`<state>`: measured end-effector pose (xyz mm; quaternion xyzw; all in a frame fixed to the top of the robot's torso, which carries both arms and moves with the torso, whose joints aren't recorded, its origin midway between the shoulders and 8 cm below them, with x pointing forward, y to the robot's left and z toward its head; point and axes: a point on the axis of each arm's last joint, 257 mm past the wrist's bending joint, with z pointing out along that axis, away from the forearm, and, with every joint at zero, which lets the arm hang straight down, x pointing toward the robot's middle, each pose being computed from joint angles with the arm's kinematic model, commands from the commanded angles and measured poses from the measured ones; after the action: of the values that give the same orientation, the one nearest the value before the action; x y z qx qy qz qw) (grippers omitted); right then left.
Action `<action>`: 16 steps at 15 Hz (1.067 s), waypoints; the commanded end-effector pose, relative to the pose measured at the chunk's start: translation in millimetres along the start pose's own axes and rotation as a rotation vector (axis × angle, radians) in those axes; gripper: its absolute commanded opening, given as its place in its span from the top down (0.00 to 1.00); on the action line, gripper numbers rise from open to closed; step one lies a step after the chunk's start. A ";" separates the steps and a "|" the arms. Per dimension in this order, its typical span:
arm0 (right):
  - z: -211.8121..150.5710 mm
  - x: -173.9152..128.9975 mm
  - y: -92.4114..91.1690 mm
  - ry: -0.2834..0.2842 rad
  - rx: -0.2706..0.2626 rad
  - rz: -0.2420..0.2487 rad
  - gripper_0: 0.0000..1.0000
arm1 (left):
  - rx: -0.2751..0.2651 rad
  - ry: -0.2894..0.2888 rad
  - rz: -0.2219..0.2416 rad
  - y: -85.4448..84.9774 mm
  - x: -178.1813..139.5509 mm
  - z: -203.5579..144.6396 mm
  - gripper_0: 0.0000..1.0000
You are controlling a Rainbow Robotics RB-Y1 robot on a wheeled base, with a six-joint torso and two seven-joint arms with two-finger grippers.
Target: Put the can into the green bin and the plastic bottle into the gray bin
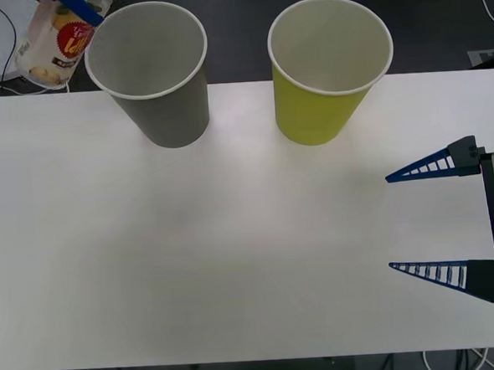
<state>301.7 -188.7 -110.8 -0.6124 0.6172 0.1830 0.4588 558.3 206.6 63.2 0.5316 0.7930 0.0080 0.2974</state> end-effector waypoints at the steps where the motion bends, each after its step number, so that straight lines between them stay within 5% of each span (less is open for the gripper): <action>1: 0.0 0.0 0.0 0.000 0.000 0.000 0.00 | -0.001 0.010 0.004 0.0 -8.2 1.7 1.00; 6: 0.0 0.0 0.0 0.000 0.000 0.000 0.00 | -0.019 0.079 0.029 4.0 -25.0 2.3 1.00; 16: 0.0 0.0 0.0 0.000 0.000 0.000 0.00 | 0.005 0.033 -0.002 8.0 -57.7 22.2 1.00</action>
<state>301.7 -188.7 -110.8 -0.6124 0.6172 0.1830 0.4588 589.3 155.7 74.5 0.5322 0.7984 0.0148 0.2813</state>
